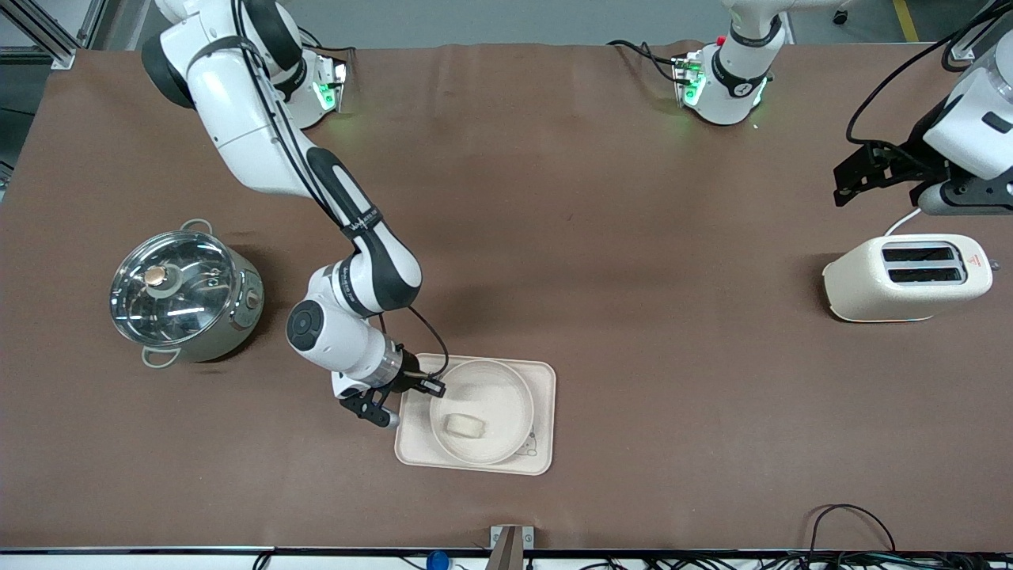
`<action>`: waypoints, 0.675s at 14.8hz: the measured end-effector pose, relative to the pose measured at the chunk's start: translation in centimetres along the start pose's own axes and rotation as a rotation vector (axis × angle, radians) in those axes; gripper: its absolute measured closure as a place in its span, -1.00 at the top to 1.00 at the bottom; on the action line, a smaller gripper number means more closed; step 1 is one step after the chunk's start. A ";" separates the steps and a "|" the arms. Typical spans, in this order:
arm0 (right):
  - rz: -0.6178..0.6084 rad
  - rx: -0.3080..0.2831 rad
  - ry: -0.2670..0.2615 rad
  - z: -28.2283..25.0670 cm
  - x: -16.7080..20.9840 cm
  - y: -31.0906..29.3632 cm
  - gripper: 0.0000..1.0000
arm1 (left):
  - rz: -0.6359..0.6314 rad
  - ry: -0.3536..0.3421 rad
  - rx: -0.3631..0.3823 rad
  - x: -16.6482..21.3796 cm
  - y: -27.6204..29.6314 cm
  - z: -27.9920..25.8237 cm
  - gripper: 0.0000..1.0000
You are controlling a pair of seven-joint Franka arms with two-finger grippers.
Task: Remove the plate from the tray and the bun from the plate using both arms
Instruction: 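Lift the plate off the tray while the left gripper reaches forward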
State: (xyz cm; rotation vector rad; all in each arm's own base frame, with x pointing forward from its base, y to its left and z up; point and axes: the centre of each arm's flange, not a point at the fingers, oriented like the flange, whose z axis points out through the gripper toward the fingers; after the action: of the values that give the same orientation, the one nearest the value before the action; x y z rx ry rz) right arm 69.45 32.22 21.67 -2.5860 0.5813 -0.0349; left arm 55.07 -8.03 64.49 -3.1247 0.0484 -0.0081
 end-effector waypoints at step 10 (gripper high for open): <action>-0.097 0.014 -0.024 -1.7 -15.3 5.5 -0.91 | 0.026 -0.002 -0.023 4.2 1.5 5.5 1.00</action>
State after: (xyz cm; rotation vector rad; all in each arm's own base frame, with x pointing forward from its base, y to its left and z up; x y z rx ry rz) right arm 53.10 33.35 21.84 -2.5953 0.4445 -0.0401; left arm 59.21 -9.54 59.03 -3.1463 0.0893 -0.0039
